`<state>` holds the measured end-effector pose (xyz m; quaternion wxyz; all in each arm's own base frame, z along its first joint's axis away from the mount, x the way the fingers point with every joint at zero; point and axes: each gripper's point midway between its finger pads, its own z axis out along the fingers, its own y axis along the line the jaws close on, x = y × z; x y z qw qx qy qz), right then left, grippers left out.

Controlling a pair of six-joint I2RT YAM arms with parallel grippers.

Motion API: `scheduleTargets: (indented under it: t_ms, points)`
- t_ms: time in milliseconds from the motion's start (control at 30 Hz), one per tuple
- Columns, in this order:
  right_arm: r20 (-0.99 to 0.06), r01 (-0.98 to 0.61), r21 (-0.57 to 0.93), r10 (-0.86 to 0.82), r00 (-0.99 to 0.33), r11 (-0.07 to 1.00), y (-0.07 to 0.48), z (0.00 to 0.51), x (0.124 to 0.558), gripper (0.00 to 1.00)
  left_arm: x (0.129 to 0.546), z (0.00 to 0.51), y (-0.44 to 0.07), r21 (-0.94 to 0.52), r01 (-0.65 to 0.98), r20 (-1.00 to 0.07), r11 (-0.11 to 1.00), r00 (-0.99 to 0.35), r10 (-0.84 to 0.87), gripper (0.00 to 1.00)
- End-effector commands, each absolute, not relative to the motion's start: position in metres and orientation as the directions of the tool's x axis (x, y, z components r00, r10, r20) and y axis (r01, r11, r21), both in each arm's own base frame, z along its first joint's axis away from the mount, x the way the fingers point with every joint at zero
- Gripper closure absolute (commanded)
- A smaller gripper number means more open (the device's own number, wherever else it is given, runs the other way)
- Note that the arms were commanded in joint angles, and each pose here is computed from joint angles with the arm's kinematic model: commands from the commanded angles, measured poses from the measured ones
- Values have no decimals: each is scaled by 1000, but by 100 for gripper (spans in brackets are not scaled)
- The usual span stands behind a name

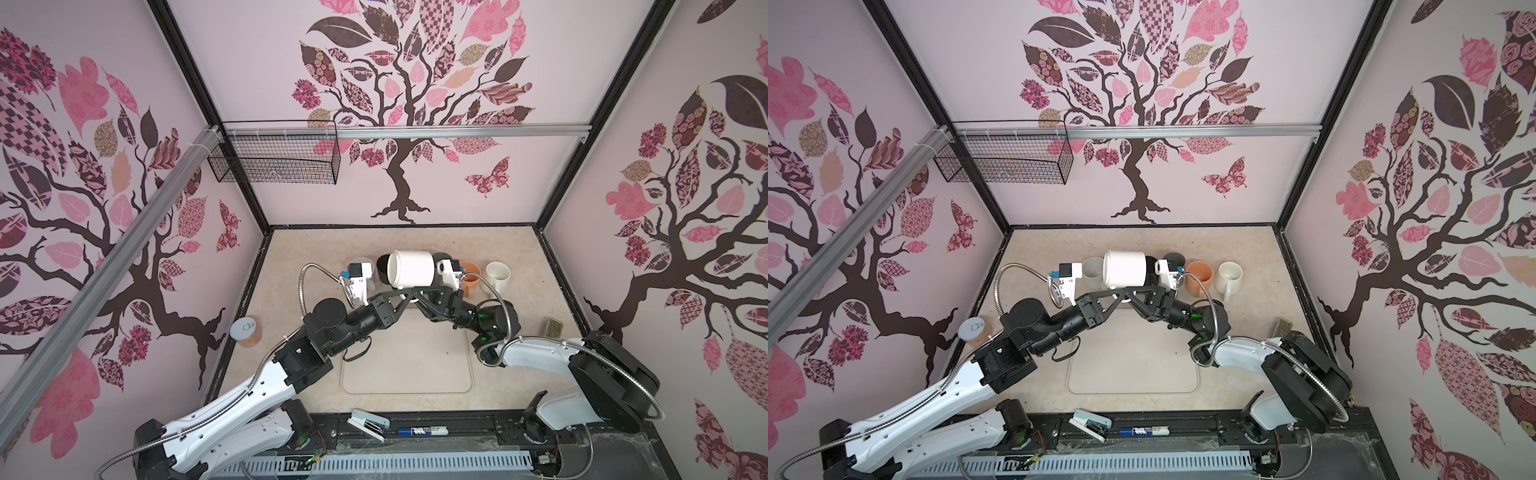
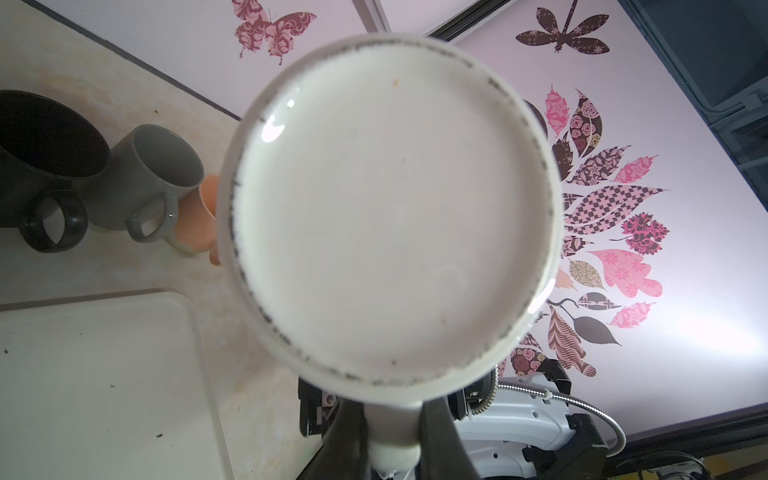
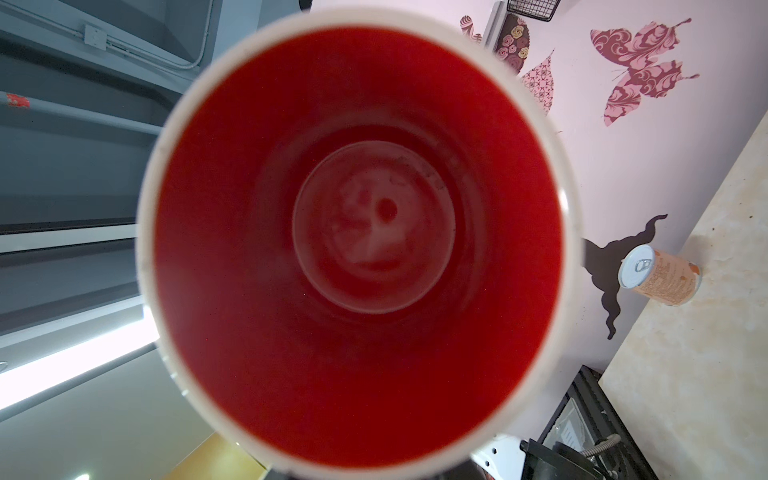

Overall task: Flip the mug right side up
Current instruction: 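Hold the red-lined white mug with the left gripper while the right gripper closes on it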

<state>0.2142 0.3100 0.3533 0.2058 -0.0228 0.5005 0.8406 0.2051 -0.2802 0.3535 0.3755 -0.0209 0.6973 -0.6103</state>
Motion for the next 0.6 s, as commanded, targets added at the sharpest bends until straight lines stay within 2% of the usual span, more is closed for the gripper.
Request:
scheduleTargets:
  t_ms: [0, 133, 200, 267, 367, 433, 467, 567]
  points:
    - [-252, -428, 724, 370, -894, -541, 296, 402, 212, 100, 173, 369, -291, -846, 518, -521, 125, -756, -397, 100]
    - [-263, -435, 726, 368, -892, -534, 299, 403, 213, 100, 169, 362, -289, -818, 545, -572, 182, -741, -352, 100]
    - [-270, -438, 730, 368, -890, -524, 301, 403, 214, 100, 171, 356, -285, -809, 543, -587, 224, -731, -348, 95]
    - [-279, -444, 731, 368, -887, -518, 302, 403, 214, 100, 170, 354, -284, -797, 556, -604, 237, -720, -343, 100]
    - [-283, -455, 734, 382, -880, -505, 301, 405, 217, 100, 169, 352, -282, -796, 557, -605, 236, -718, -344, 100]
    - [-297, -464, 741, 384, -874, -485, 303, 407, 218, 82, 170, 347, -283, -798, 552, -603, 243, -722, -341, 100]
    - [-303, -470, 742, 388, -871, -477, 304, 408, 219, 76, 170, 346, -283, -800, 549, -599, 241, -724, -340, 100]
    - [-308, -484, 740, 405, -861, -467, 301, 412, 219, 73, 171, 342, -282, -810, 539, -586, 231, -728, -355, 100]
